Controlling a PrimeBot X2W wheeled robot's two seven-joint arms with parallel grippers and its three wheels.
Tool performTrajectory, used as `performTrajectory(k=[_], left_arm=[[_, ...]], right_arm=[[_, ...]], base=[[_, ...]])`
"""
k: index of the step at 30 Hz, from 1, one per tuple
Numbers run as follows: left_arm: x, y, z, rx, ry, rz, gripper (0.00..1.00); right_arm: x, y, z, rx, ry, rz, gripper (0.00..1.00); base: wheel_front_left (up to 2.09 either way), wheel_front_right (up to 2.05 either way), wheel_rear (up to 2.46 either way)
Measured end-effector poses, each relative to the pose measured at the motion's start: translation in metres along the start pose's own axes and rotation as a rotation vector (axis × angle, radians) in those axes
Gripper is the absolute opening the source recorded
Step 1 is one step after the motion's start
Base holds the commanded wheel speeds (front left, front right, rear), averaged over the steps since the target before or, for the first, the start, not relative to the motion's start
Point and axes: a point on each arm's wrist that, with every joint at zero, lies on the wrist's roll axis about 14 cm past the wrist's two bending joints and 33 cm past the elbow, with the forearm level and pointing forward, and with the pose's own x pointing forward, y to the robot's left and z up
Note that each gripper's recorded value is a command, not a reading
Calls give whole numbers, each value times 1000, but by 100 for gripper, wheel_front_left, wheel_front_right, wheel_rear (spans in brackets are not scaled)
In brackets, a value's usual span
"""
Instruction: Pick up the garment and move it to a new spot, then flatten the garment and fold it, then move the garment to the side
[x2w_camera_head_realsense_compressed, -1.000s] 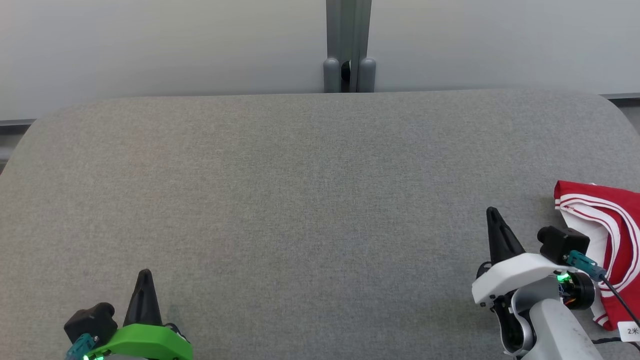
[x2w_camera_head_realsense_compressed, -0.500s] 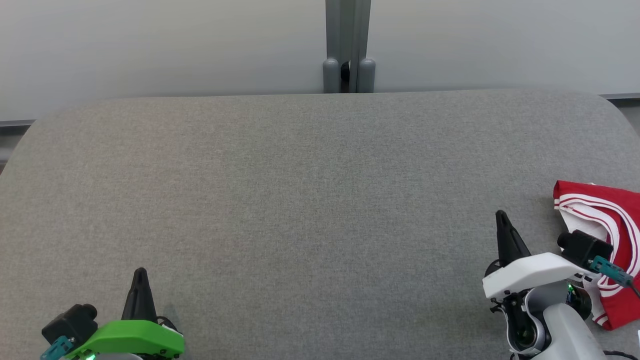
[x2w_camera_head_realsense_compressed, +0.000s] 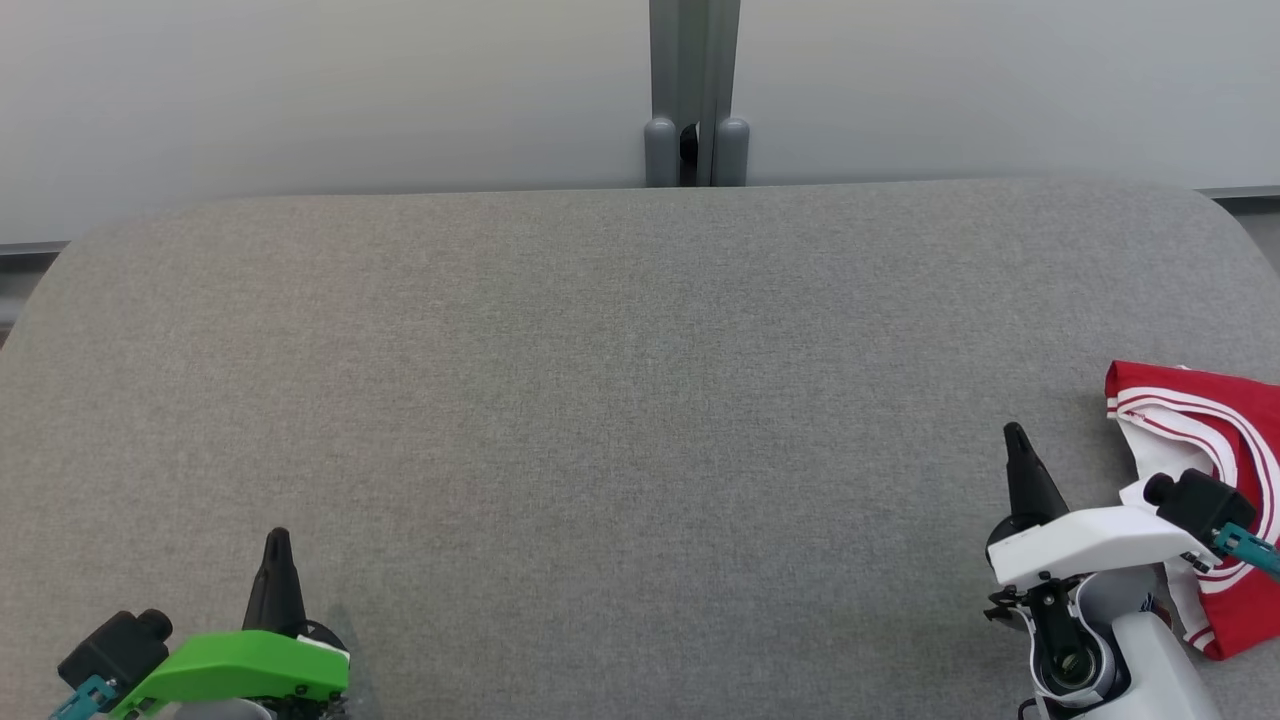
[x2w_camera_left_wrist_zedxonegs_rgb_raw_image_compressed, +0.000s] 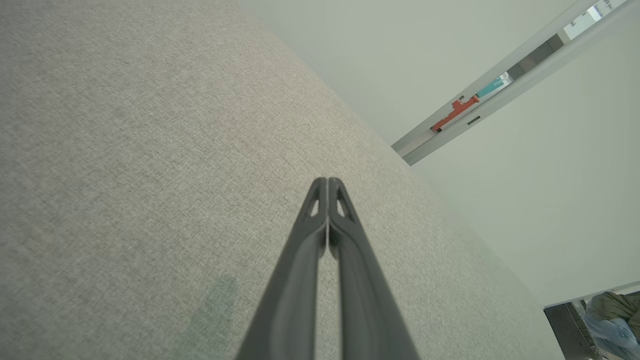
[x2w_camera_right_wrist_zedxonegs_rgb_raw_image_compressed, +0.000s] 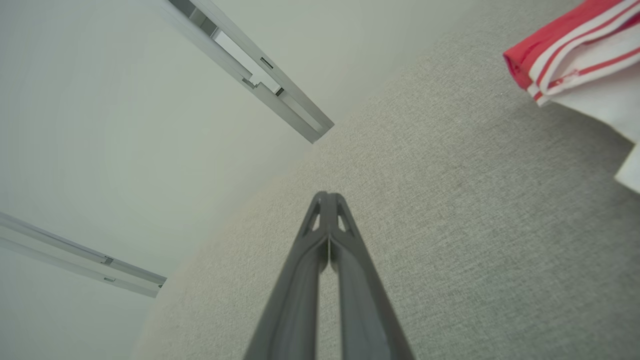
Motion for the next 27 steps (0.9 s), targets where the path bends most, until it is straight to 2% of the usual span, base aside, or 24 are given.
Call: performTrajectory(k=[27], left_arm=[[6, -12, 9, -311, 10, -39, 0]], right_arm=[[-5, -4, 8, 318, -6, -12, 0]], base=[[0, 0, 0]])
